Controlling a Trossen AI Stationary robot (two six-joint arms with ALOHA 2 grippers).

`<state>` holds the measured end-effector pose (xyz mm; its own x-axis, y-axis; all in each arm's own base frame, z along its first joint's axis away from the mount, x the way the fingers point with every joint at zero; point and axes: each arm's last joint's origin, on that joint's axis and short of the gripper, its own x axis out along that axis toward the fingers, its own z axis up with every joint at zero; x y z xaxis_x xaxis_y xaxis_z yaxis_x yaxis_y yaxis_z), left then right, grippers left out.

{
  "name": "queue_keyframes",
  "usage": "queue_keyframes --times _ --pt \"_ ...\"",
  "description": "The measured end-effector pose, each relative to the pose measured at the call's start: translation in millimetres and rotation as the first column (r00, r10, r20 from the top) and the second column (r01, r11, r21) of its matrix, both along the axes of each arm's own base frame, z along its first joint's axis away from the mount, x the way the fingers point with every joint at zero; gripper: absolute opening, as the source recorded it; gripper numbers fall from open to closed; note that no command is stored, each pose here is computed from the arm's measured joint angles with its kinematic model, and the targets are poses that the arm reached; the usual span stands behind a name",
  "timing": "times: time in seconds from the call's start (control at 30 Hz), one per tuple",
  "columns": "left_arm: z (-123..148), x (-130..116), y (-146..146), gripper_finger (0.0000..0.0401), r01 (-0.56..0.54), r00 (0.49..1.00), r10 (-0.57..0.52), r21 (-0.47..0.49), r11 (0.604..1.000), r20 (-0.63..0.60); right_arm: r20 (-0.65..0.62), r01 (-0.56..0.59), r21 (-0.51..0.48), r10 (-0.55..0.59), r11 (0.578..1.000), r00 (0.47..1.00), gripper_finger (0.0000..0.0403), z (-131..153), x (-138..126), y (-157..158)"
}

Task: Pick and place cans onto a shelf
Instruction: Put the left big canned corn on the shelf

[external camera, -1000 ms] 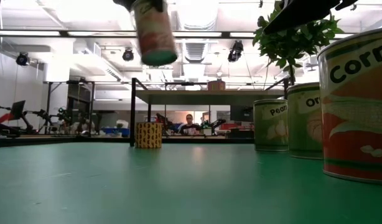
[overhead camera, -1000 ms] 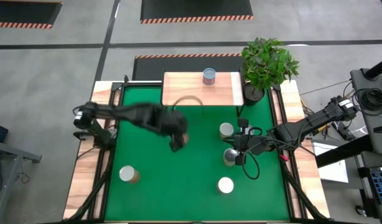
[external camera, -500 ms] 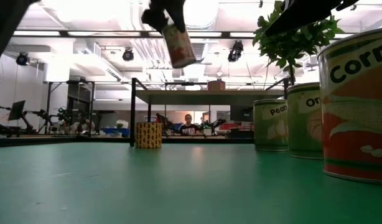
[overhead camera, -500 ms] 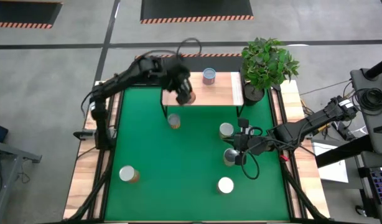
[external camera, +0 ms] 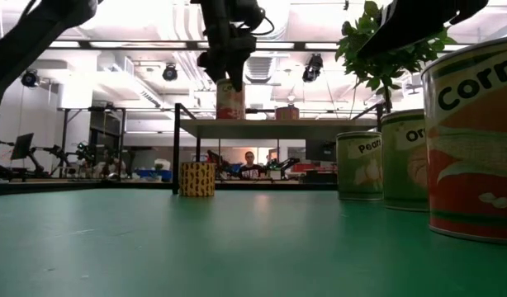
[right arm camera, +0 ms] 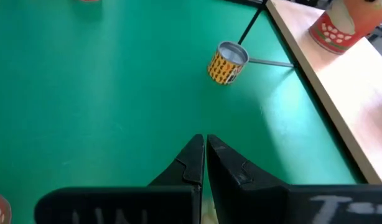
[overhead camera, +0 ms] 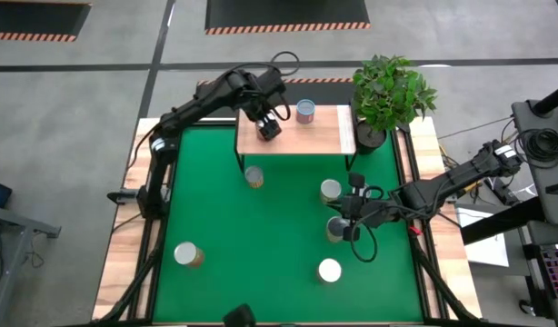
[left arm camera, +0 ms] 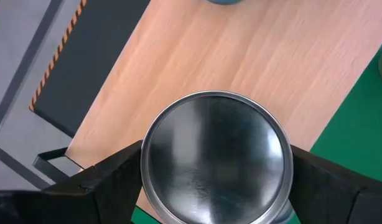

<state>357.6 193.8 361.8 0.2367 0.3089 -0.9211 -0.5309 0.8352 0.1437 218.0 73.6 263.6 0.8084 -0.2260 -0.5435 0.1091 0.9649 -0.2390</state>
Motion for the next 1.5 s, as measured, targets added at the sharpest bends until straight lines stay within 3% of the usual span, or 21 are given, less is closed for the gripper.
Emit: queue_keyframes --times 0.67,0.93,1.2,1.37,1.5 --pt "6.9 -0.3 0.2 0.0374 0.069 0.998 -0.07 0.064 0.996 0.01 -0.003 0.04 0.052 -0.04 0.998 0.999 0.0009 -6.5 -1.5 -0.6" --pt "29.1 -2.4 -13.6 0.0375 0.077 0.989 -0.091 0.112 0.991 0.12 -0.001 0.04 0.052 -0.04 0.998 0.999 0.0009 -6.4 -1.4 -0.6" --pt "59.7 22.9 -79.3 0.0375 0.177 0.92 -0.256 0.266 0.947 0.298 -0.001 0.043 0.056 -0.043 0.998 0.999 0.0009 -9.1 -1.7 -0.7" --pt "65.1 38.7 -143.4 0.0371 0.284 0.878 -0.406 0.405 0.869 0.255 0.005 0.055 0.076 -0.056 0.996 0.998 0.0009 -12.2 -2.0 -0.7" --pt "63.6 44.8 -188.1 0.0364 0.384 0.822 -0.521 0.451 0.806 0.23 0.029 0.048 0.086 -0.051 0.995 0.998 0.0009 -16.3 -1.5 0.5"
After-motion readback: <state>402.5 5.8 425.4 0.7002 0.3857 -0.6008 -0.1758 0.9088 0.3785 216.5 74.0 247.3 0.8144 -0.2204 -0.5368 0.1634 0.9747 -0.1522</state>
